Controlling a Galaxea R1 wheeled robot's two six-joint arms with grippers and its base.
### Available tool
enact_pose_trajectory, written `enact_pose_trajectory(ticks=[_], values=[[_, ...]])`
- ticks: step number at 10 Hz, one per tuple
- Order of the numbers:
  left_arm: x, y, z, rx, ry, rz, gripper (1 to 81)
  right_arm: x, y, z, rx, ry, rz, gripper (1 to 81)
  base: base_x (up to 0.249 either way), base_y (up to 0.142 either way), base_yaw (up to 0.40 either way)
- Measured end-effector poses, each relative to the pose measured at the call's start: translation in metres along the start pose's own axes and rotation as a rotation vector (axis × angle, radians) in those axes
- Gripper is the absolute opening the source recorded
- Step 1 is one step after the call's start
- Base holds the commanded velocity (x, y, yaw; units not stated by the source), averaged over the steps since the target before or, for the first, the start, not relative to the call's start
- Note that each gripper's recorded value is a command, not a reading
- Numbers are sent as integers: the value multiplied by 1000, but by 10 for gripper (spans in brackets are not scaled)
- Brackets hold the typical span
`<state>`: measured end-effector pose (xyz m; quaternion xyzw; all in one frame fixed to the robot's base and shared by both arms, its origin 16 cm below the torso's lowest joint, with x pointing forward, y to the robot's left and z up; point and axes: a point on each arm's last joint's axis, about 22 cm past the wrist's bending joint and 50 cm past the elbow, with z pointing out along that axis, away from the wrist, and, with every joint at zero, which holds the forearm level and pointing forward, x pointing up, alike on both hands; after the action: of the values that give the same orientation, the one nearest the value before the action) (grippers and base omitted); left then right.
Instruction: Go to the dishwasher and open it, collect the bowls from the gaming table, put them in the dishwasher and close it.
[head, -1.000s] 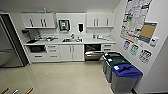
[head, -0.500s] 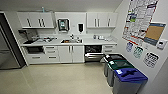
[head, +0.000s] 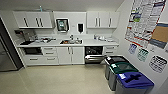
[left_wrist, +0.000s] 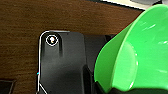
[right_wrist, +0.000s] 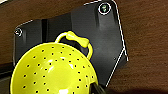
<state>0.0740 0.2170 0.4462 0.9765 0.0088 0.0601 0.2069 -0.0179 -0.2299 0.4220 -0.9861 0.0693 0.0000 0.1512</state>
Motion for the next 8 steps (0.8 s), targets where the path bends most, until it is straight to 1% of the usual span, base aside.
enact_pose_trajectory(ticks=[1,8], values=[[0,2,1,-3,1,0,10,0,0,0,-1,0,0,10,221,0,0],[0,0,0,0,1,0,10,0,1,0,-1,0,0,10,219,0,0]])
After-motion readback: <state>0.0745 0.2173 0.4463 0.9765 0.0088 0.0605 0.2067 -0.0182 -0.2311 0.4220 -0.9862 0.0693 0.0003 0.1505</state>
